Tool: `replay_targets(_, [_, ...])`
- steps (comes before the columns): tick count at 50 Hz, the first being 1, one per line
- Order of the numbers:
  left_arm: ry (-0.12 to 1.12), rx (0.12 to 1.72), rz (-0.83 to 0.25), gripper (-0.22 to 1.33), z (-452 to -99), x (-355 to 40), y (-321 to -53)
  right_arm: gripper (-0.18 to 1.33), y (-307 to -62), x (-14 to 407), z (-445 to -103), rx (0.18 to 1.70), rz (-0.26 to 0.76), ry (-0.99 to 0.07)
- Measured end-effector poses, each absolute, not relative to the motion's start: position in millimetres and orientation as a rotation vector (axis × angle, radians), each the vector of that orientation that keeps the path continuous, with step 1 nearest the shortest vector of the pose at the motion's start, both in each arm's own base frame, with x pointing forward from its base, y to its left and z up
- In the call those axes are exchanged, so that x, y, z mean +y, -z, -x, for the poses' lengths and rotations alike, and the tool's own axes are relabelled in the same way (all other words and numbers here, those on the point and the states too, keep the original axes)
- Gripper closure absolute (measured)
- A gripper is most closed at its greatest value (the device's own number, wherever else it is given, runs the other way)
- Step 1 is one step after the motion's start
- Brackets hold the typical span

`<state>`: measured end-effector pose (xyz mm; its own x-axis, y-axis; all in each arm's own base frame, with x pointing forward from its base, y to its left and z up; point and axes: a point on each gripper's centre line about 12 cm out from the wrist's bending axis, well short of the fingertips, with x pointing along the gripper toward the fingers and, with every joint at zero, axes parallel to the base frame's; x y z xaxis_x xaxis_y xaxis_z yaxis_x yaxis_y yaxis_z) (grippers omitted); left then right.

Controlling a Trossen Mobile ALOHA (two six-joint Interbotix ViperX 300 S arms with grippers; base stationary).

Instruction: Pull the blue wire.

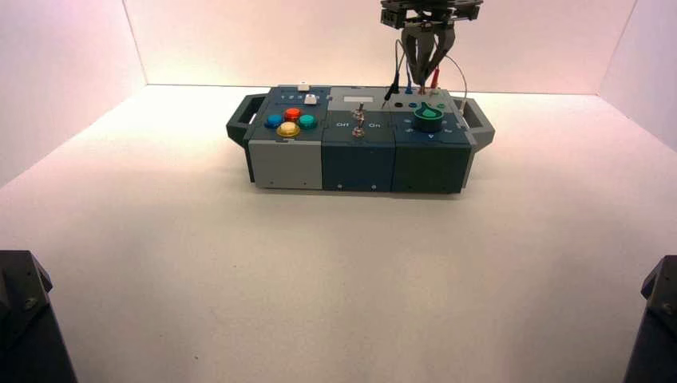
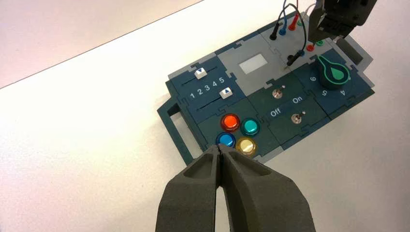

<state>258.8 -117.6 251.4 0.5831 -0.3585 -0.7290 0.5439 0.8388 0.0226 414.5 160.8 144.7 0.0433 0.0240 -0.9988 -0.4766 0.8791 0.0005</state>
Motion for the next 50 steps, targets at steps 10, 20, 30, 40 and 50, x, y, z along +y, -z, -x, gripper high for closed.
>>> replay_targets(10, [0.534, 0.789, -0.257, 1.27, -258.9, -117.7, -251.0, 0.32, -149.6, 166.5, -403.8, 1.534, 0.359, -0.422])
replay_targets(20, [0.534, 0.789, -0.257, 1.27, -258.5, -117.5, -250.8, 0.06, -164.5, 163.0, -393.3, 1.516, 0.359, -0.426])
replay_targets(30, [0.531, 0.777, -0.257, 1.27, -259.7, -117.6, -252.2, 0.07, -177.6, 154.5, -376.3, 1.476, 0.368, -0.422])
replay_targets(40, [0.525, 0.754, -0.254, 1.28, -262.0, -117.9, -253.3, 0.14, -188.8, 144.7, -354.4, 1.378, 0.351, -0.419])
replay_targets(50, [0.517, 0.737, -0.253, 1.27, -263.3, -117.5, -250.5, 0.15, -192.0, 135.1, -333.9, 1.289, 0.326, -0.411])
